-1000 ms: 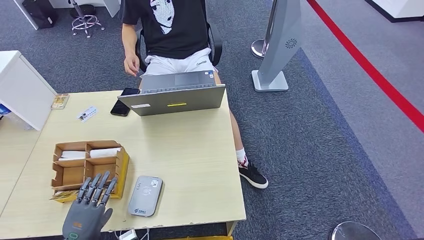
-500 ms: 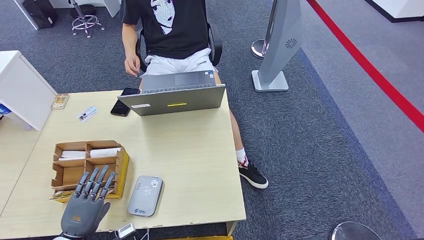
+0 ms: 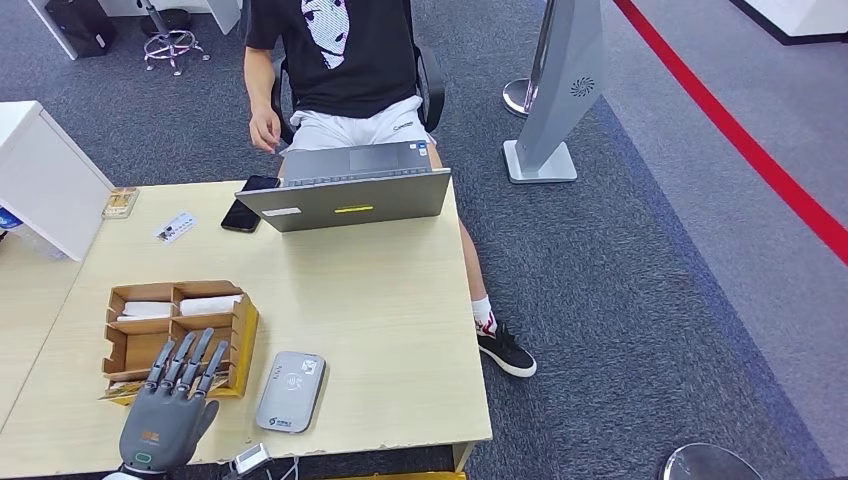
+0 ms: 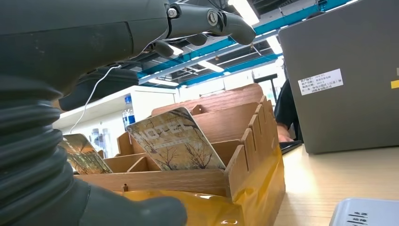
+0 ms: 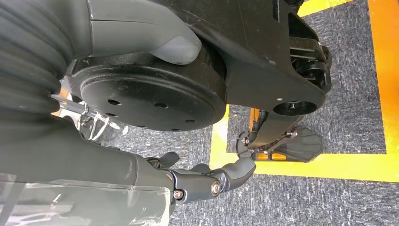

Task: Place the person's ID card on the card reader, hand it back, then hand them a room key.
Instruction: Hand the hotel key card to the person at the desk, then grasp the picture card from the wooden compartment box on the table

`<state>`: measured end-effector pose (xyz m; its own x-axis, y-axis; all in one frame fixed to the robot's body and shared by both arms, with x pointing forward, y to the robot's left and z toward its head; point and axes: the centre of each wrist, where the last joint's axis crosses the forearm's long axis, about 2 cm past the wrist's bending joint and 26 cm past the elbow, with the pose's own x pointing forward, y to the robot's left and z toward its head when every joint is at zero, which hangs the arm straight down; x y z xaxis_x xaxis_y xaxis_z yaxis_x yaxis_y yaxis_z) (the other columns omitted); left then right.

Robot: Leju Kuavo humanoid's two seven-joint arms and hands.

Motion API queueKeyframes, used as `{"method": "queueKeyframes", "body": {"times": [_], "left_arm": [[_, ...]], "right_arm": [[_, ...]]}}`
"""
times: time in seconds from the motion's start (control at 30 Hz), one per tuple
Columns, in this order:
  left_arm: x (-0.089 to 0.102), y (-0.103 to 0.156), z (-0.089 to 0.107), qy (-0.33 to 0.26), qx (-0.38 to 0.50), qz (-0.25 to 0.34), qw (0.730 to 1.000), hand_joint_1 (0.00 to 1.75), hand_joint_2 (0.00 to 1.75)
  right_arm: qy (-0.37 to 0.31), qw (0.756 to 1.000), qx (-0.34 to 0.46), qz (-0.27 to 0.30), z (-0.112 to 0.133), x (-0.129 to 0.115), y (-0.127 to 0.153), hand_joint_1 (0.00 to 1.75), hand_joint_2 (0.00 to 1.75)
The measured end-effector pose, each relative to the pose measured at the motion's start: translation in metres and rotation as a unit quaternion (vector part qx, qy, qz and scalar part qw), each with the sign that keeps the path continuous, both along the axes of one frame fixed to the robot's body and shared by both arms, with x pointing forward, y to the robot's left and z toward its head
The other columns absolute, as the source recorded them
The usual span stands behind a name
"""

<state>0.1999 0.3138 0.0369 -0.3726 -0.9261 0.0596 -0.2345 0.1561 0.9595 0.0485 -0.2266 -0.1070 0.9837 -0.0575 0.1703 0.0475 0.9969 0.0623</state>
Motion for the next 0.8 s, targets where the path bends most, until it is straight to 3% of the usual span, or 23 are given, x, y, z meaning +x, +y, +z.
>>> {"method": "queueKeyframes", "body": {"times": [0.8], "left_arm": [[-0.006,0.014,-0.002,0.012,0.003,0.019,1.0,1.75,1.75]], "right_arm": [[-0.001,1.0,0.001,-0.007,0.0,-0.001,0.0,0.0,1.75]]}}
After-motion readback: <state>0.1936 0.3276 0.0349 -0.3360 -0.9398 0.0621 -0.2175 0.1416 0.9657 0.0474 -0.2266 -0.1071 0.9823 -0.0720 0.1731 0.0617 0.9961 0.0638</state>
